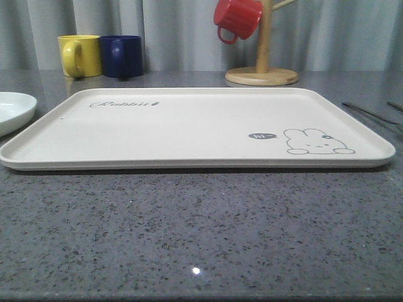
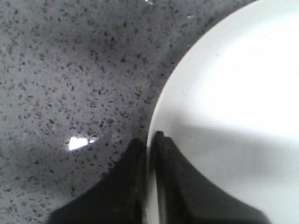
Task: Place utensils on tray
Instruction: 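Lower the left gripper and grasp the white plate's rim, then lift the plate and lower it onto the tray's 'Rabbit' end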
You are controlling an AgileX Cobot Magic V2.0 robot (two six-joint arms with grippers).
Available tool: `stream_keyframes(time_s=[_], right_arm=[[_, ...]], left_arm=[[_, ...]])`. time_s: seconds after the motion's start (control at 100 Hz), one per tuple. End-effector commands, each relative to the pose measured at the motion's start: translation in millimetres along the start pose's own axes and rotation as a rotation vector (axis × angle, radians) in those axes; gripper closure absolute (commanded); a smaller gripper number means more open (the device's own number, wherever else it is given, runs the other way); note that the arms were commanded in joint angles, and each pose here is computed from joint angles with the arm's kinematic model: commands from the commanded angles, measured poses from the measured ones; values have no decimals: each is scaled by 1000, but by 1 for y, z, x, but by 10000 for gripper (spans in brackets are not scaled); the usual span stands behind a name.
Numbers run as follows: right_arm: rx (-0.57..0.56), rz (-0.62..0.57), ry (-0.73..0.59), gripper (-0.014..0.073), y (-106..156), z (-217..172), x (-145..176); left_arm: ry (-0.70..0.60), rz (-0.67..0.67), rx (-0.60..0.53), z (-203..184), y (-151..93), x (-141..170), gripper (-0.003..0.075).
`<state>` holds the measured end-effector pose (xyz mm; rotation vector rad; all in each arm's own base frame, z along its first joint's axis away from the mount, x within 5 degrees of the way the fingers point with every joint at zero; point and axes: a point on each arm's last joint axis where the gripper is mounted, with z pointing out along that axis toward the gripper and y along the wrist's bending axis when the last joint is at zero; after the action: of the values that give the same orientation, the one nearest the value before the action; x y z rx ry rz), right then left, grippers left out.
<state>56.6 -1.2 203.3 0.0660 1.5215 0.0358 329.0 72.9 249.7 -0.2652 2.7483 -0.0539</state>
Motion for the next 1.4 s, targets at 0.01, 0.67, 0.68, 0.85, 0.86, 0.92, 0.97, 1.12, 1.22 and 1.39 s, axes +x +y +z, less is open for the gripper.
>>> stream_keyframes(time_s=[0.01, 0.67, 0.68, 0.85, 0.86, 0.92, 0.97, 1.12, 1.22, 1.39], right_arm=[[-5, 0, -98, 664, 1, -2, -7], [-5, 0, -98, 664, 1, -2, -7], [-5, 0, -98, 664, 1, -2, -7], [-5, 0, -98, 664, 1, -2, -7], [-5, 0, -98, 664, 1, -2, -7], [-5, 0, -98, 664, 1, -2, -7], [-5, 0, -98, 664, 1, -2, -7], [-5, 0, -98, 664, 1, -2, -7], [-5, 0, -98, 664, 1, -2, -7], [-5, 0, -98, 664, 1, -2, -7]], left_arm=[[-56, 22, -18, -16, 2, -5, 739], [-429, 56, 153, -134, -26, 13, 739], [-432, 58, 168, -135, -28, 13, 739], [-442, 95, 336, -141, -51, 13, 739], [-442, 98, 338, -141, -51, 12, 739], [-435, 129, 362, -140, -62, 9, 739], [-426, 155, 384, -138, -72, 7, 739], [-376, 243, 448, -125, -107, -2, 740], [-319, 294, 487, -110, -131, -7, 740], [-229, 344, 521, -82, -160, -13, 740]])
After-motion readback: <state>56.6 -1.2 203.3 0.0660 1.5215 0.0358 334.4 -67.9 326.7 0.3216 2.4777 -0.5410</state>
